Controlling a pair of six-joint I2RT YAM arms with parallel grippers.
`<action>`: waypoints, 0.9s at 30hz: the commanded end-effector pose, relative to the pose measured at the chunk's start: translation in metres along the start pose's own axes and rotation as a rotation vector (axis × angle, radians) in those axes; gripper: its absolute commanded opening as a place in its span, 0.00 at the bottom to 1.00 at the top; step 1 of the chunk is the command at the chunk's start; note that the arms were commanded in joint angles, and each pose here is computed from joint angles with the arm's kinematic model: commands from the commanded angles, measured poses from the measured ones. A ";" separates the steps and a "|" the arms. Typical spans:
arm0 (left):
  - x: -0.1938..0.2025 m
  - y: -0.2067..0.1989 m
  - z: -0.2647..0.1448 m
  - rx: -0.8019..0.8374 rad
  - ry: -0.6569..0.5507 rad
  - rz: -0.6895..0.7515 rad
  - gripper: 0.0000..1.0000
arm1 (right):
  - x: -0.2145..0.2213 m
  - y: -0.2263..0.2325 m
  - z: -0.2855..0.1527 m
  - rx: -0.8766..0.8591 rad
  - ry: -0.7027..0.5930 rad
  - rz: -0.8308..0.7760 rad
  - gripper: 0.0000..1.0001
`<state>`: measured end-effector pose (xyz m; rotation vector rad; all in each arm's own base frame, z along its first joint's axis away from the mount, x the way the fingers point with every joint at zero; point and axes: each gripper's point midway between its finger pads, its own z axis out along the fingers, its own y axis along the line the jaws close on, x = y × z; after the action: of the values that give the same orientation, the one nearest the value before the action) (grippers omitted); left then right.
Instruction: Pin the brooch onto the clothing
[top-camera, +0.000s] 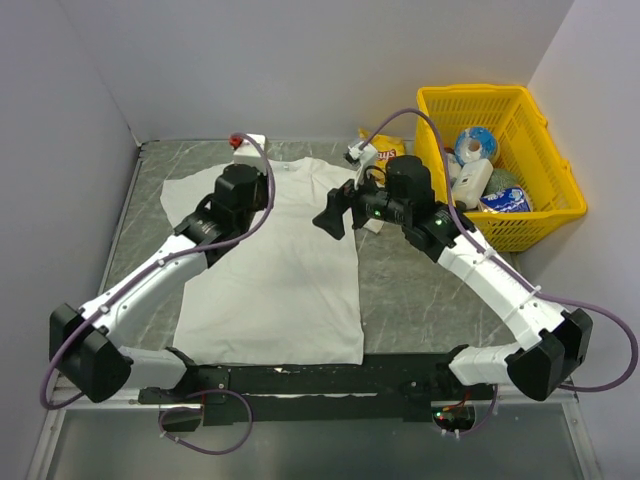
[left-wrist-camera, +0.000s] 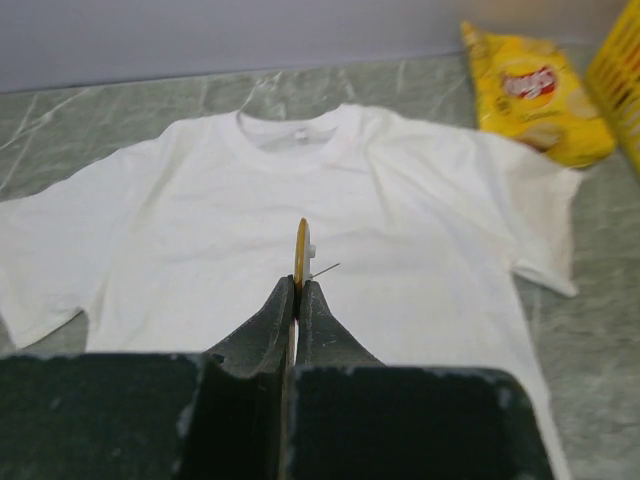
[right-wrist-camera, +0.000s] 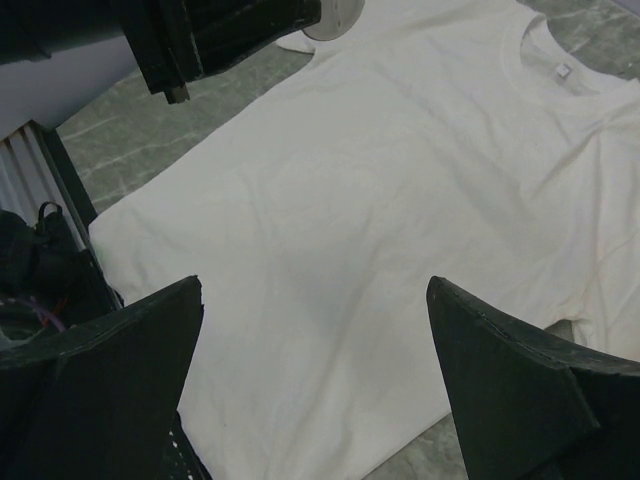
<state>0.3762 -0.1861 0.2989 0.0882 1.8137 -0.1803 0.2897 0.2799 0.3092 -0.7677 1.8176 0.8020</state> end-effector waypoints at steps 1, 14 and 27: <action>0.001 0.019 0.009 -0.127 0.021 0.065 0.01 | 0.001 -0.020 0.007 0.040 -0.008 0.085 1.00; 0.029 0.016 0.031 -0.150 0.117 0.114 0.01 | 0.015 -0.033 0.013 0.003 0.032 0.199 1.00; 0.027 0.053 0.041 -0.205 0.039 0.162 0.01 | 0.016 -0.027 0.019 -0.063 0.038 0.205 1.00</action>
<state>0.4070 -0.1638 0.2422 0.1319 1.9271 0.1007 0.3129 0.2703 0.2707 -0.6296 1.9939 0.9350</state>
